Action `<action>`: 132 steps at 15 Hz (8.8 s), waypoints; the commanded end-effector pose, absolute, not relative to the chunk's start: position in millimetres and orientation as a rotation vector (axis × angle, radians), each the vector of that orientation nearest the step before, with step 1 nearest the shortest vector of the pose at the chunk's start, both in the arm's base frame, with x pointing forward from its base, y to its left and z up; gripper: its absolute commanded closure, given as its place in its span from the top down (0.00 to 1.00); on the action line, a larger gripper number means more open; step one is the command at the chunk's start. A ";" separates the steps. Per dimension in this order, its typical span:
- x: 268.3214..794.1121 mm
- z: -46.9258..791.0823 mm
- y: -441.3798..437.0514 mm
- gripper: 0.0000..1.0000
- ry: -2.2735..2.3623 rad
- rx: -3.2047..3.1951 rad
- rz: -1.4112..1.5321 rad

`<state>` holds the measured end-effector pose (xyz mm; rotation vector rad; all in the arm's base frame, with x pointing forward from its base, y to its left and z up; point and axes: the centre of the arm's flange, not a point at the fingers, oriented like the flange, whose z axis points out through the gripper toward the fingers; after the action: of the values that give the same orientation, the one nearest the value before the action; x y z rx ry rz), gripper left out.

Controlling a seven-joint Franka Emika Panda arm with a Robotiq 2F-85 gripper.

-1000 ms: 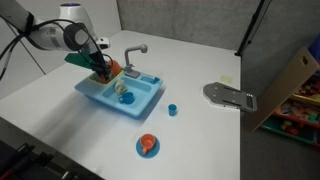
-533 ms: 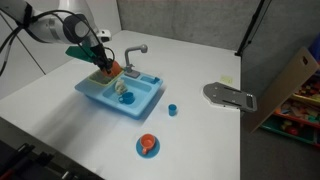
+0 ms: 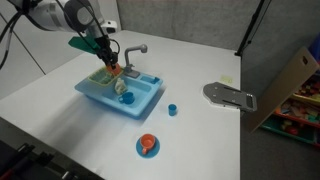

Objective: Remove the orange cup from the drying rack, put it on the table and then put the blue cup in the drying rack

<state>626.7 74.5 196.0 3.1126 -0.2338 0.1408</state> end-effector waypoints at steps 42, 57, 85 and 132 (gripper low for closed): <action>545.1 179.1 -221.1 0.41 -1.104 2.845 -0.164; 543.5 149.3 -257.1 0.16 -1.312 2.630 -0.037; 518.2 50.8 -322.4 0.67 -1.363 2.432 -0.096; 545.7 64.9 -344.1 1.00 -1.839 2.420 0.196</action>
<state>535.1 -335.5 67.6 2.4370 -1.7957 0.1525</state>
